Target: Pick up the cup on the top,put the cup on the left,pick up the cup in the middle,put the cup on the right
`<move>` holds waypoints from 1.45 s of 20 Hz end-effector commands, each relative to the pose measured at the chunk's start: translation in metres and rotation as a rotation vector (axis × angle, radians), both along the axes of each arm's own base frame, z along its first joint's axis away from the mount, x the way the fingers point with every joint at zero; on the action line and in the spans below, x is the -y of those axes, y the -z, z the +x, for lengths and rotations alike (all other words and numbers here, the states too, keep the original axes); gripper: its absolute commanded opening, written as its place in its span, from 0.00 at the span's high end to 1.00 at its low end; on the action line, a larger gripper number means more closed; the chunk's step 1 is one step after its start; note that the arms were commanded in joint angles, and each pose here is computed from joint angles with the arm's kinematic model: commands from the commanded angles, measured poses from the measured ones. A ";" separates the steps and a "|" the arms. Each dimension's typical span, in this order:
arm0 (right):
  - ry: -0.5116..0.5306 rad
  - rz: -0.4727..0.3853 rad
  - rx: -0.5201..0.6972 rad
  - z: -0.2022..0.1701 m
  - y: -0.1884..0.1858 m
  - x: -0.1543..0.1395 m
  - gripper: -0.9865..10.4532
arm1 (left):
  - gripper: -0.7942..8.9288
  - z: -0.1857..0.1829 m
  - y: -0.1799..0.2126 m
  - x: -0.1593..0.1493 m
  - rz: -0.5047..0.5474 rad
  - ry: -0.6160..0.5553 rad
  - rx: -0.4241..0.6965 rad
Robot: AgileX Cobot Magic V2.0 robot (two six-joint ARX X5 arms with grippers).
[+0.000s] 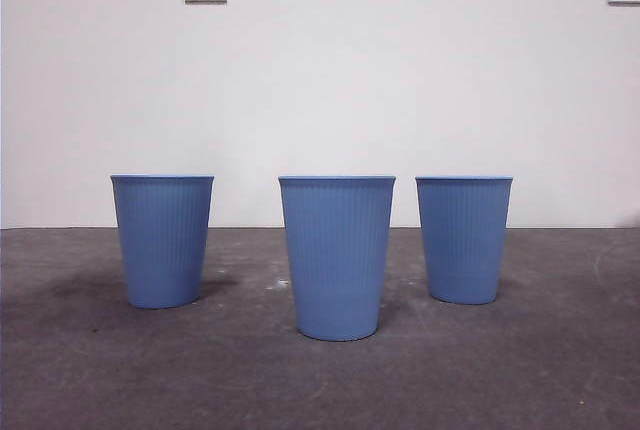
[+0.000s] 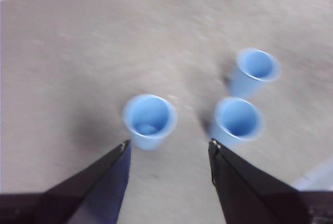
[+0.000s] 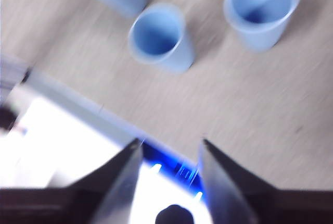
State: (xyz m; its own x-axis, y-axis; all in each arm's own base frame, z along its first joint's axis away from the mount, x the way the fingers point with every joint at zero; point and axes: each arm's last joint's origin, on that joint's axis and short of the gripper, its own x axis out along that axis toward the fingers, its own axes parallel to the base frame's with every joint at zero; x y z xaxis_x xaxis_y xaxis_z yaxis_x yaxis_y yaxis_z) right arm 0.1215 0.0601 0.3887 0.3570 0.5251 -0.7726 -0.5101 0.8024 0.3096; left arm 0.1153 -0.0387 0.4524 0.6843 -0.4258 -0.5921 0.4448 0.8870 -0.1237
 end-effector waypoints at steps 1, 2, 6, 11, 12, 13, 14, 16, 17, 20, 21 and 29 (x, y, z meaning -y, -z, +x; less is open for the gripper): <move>-0.059 -0.020 -0.017 -0.005 0.003 -0.002 0.85 | 0.75 -0.002 0.003 0.001 0.005 0.050 -0.028; -0.070 -0.023 -0.013 -0.006 0.003 -0.002 0.93 | 0.86 -0.003 0.004 0.000 0.014 0.055 -0.035; -0.052 -0.011 -0.001 -0.004 0.001 -0.004 0.92 | 0.93 -0.004 0.004 0.000 0.018 0.051 -0.041; 0.001 0.013 -0.032 -0.004 0.001 -0.004 0.91 | 0.92 -0.004 0.004 0.000 0.017 0.048 -0.043; 0.001 0.013 -0.032 -0.004 0.001 -0.004 0.91 | 0.92 -0.004 0.004 0.000 0.017 0.048 -0.043; 0.001 0.013 -0.033 -0.004 0.001 -0.004 0.91 | 0.92 -0.004 0.004 0.000 0.016 0.048 -0.043; 0.001 0.013 -0.033 -0.004 0.001 -0.004 0.91 | 0.92 -0.004 0.004 0.000 0.017 0.048 -0.043; 0.001 0.013 -0.033 -0.004 0.001 -0.004 0.91 | 0.92 -0.004 0.004 0.000 0.016 0.048 -0.043; 0.001 0.013 -0.033 -0.004 0.001 -0.004 0.91 | 0.92 -0.004 0.004 0.000 0.017 0.048 -0.043; 0.002 0.013 -0.033 -0.004 0.001 -0.004 0.91 | 0.92 0.002 0.000 -0.001 0.089 0.082 0.082; 0.001 0.013 -0.032 -0.004 0.001 -0.004 0.91 | 0.92 0.002 -0.007 -0.004 0.105 0.067 0.216; 0.001 0.013 -0.033 -0.004 0.001 -0.004 0.91 | 0.92 -0.013 0.070 -0.035 0.228 -0.276 0.892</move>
State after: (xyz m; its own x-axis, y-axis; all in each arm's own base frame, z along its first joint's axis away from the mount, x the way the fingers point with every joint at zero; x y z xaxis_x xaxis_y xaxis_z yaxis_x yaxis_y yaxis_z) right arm 0.1170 0.0633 0.3883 0.3286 0.5352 -0.7782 -0.5038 0.7962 0.3349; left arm 0.0955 -0.0051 0.4014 0.9738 -0.1503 0.1705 0.0861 0.9382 0.3353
